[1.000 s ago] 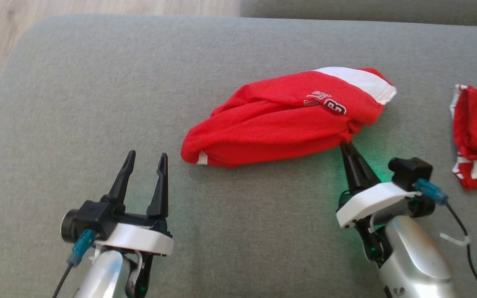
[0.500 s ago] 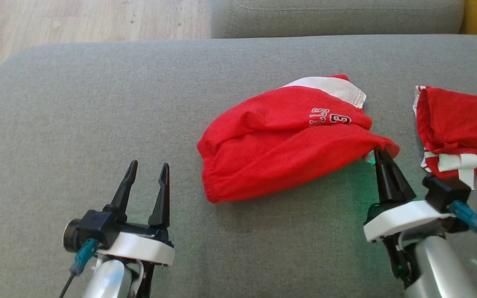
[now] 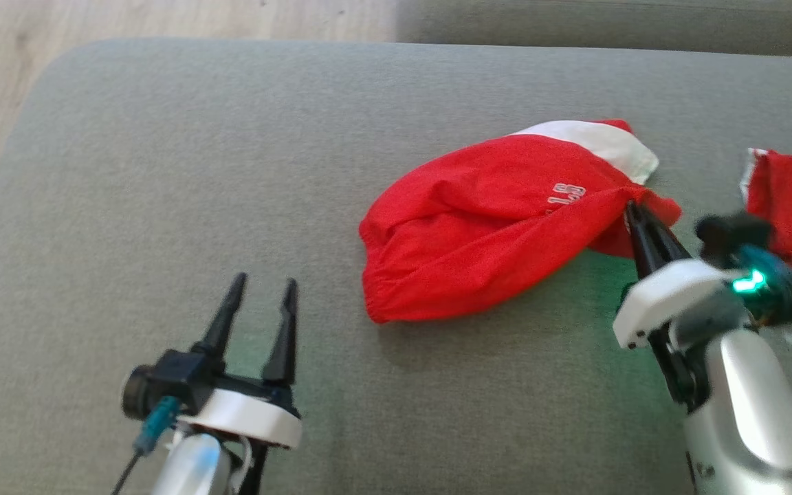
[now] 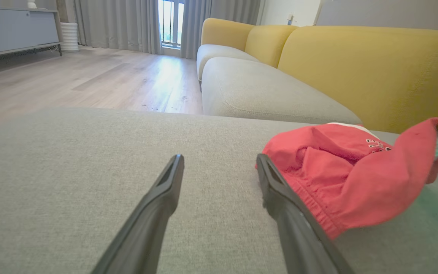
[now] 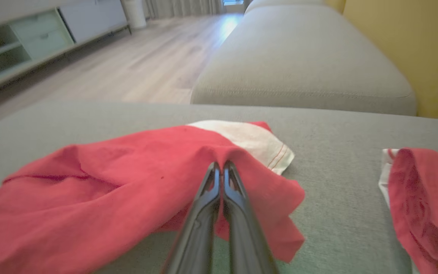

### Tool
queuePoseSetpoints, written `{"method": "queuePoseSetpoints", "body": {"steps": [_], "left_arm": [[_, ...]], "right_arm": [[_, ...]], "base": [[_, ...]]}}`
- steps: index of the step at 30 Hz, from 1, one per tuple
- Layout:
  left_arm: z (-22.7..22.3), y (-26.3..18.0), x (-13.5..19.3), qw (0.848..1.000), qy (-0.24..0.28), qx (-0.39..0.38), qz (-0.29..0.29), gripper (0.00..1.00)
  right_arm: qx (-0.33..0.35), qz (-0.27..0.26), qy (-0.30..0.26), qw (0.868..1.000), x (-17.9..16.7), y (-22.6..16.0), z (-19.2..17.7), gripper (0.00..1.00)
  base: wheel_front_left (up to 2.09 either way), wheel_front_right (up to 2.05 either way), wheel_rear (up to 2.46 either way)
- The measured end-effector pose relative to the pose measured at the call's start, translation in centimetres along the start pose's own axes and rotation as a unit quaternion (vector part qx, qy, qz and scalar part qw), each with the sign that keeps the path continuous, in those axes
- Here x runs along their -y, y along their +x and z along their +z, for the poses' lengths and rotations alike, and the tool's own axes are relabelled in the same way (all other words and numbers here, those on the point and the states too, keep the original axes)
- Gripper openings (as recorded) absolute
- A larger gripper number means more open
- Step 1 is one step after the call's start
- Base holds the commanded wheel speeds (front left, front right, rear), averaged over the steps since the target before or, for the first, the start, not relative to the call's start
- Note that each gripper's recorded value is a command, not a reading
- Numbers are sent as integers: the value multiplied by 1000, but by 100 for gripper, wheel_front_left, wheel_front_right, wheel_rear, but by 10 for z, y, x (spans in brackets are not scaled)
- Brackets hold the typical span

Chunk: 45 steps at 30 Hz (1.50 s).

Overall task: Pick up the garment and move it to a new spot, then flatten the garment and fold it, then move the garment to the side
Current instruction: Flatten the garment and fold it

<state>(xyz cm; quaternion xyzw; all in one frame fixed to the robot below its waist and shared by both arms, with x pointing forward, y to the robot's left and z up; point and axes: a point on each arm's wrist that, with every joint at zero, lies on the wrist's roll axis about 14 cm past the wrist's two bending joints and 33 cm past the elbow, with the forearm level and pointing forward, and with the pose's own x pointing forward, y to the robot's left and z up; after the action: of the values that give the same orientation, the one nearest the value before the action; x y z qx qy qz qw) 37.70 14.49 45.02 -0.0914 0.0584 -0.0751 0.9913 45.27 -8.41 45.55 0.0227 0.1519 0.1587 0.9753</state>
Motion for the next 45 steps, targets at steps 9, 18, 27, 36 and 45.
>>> {"method": "queuePoseSetpoints", "body": {"steps": [9, 18, 27, 36, 45], "left_arm": [[-5, -10, -10, 1000, -1, -10, 15, 100], [-8, -16, -12, 1000, -3, -14, 24, 100], [-11, -10, -6, 1000, -6, -18, 14, 100], [6, 10, 16, 1000, -5, 9, -27, 100], [17, 27, 51, 996, -3, 28, -81, 100]], "right_arm": [[-141, -2, -38, 989, 1, 36, -31, 0], [-198, -40, -46, 978, 30, 59, -38, 0], [-121, -40, -52, 990, 34, 68, -14, 100], [39, -40, -24, 998, 37, 43, 43, 100], [78, -80, 35, 993, 56, -37, 2, 100]], "base": [[0, 0, 0], [0, 0, 0], [0, 0, 0], [0, 0, 0], [0, 0, 0]]}}
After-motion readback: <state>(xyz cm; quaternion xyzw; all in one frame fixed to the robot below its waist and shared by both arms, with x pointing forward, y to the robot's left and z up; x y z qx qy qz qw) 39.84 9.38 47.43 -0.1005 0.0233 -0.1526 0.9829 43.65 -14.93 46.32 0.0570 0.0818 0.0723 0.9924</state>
